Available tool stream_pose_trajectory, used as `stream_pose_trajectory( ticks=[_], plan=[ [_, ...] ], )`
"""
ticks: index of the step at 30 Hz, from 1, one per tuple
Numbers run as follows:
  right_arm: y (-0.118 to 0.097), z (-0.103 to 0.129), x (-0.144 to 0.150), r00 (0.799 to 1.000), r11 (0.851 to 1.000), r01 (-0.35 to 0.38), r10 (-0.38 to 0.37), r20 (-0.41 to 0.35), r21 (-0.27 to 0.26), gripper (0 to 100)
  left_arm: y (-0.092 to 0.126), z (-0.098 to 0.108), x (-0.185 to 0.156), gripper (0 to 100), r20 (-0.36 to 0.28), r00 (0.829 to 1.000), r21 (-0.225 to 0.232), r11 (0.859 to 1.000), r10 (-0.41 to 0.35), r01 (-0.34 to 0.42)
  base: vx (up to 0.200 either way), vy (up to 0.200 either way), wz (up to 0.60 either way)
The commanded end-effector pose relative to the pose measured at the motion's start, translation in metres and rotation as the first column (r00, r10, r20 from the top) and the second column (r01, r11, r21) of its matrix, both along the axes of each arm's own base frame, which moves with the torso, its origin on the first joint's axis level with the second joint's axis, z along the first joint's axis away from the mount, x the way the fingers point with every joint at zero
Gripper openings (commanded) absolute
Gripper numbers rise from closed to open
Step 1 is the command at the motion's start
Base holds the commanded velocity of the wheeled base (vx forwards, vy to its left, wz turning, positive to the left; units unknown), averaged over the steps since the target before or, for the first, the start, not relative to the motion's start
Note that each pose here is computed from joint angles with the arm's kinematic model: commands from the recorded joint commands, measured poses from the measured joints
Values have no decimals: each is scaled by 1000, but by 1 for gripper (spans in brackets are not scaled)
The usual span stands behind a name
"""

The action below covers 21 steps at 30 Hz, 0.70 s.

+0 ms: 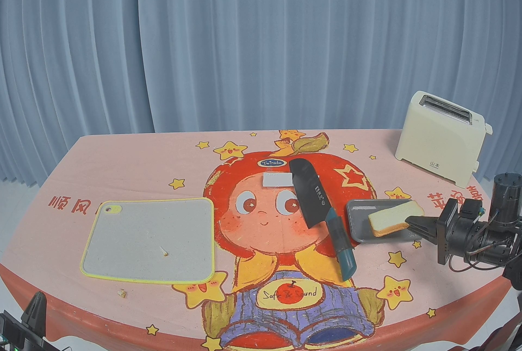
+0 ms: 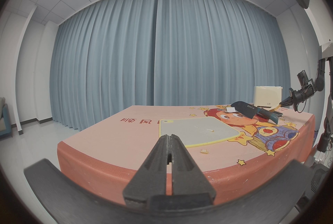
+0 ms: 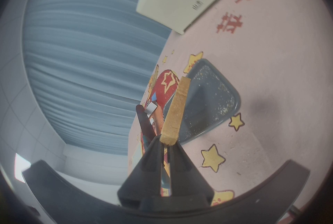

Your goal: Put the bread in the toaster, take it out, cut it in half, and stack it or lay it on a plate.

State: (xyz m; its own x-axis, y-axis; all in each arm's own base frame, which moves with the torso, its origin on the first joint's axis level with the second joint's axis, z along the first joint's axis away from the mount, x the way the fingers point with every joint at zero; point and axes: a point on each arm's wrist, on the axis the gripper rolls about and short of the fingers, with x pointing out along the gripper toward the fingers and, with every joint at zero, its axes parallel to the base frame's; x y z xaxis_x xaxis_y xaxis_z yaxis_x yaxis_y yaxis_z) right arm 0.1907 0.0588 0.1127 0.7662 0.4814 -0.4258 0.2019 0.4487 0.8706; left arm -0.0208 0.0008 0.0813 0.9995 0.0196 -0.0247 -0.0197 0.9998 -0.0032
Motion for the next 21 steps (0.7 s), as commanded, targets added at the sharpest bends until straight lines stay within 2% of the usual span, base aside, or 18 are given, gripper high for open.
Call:
stream_pose_trajectory(
  ticks=[1,3,6,8,9,11,13,14,18,19,20,21],
  plan=[
    [-2,9,-7,997,999,-14,18,79,-50,0,0,-5,1,0,-18,1000,-1,1000,0,0,0,0,0],
    [-3,13,-10,991,996,-33,44,125,-88,0,0,-5,1,0,-18,1000,-1,1000,0,0,0,0,0],
    [-5,20,-19,974,983,-61,97,205,-174,0,0,-5,1,0,-18,1000,-1,1000,0,0,0,0,0],
    [-5,20,-21,971,980,-65,106,216,-190,0,0,-5,1,0,-18,1000,-1,1000,0,0,0,0,0],
    [-7,17,-29,959,963,-89,151,240,-253,0,0,-5,1,0,-18,1000,-1,1000,0,0,0,0,0],
    [-5,16,-34,945,947,-112,195,261,-301,0,0,-5,1,0,-18,1000,-1,1000,0,0,0,0,0],
    [-5,17,-35,939,941,-118,210,273,-317,0,0,-5,1,0,-18,1000,-1,1000,0,0,0,0,0],
    [-4,20,-38,926,932,-122,231,299,-342,0,0,-5,1,0,-18,1000,1,1000,0,0,0,0,0],
    [-5,26,-41,908,926,-114,245,341,-361,0,0,-5,1,0,-18,1000,-1,1000,0,0,0,0,0],
    [-5,26,-42,899,918,-119,262,352,-379,0,0,-5,1,0,-18,1000,-1,1000,0,0,0,0,0],
    [-5,26,-42,898,917,-119,263,352,-382,0,0,-5,1,0,-18,1000,1,1000,0,0,0,0,0],
    [-5,26,-44,884,897,-123,294,364,-425,0,0,-5,1,0,-18,1000,1,1000,0,0,0,0,0]
  ],
)
